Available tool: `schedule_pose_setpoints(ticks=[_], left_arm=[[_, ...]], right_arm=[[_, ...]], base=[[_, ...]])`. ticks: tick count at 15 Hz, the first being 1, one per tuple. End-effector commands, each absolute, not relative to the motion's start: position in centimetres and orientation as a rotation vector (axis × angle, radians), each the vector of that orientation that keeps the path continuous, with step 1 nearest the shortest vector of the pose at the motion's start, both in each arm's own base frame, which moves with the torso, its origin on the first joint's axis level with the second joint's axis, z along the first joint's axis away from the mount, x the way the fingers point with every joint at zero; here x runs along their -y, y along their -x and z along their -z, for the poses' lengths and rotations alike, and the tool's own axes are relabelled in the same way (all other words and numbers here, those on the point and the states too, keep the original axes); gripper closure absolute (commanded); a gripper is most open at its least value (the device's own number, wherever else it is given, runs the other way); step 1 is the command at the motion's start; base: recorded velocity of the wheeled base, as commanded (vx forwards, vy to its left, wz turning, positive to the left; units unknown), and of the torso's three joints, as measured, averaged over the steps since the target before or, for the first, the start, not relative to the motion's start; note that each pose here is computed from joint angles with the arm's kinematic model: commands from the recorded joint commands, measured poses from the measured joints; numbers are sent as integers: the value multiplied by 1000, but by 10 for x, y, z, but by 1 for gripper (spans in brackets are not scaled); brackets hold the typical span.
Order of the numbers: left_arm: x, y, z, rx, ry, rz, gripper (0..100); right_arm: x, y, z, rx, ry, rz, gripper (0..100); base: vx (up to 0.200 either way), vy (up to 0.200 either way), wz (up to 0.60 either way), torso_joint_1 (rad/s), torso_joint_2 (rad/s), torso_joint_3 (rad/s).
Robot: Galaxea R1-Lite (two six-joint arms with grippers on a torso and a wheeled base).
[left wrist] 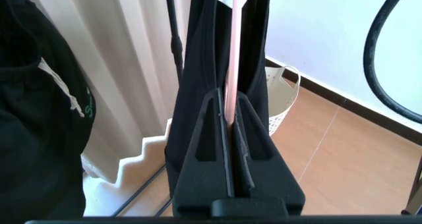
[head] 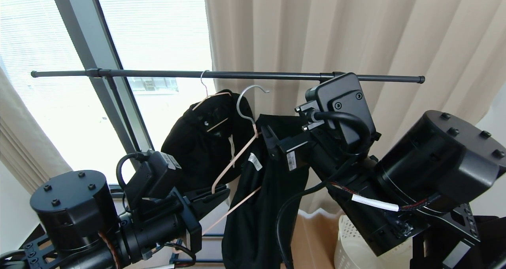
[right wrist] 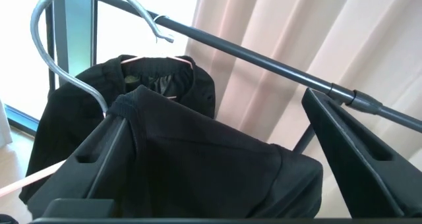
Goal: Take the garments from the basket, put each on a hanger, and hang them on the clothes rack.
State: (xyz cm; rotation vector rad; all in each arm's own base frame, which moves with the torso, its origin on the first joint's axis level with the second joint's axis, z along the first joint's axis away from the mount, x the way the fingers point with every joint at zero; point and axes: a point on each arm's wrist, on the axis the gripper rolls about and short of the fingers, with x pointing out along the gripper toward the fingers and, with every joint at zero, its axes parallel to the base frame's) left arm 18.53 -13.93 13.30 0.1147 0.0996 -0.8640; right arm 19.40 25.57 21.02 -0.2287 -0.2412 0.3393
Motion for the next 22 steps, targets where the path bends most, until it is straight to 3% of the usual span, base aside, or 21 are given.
schedule_pose_setpoints(ticks=[1,18,22], left_arm=[[138,-184,-138,-77,-109,861,100],[131,-190,-144,-58,-94,822,100],[125,-191,-145,-53,-92,823,100]], right_arm=[[-256,-194,-209,241,231,-343,0],[-255,-191,-202,223,251,-361,0],[-247,-184,-194,218,287,-466,0]], base=[[0,0,0,0,0,0],[0,0,0,0,0,0],[0,0,0,0,0,0]])
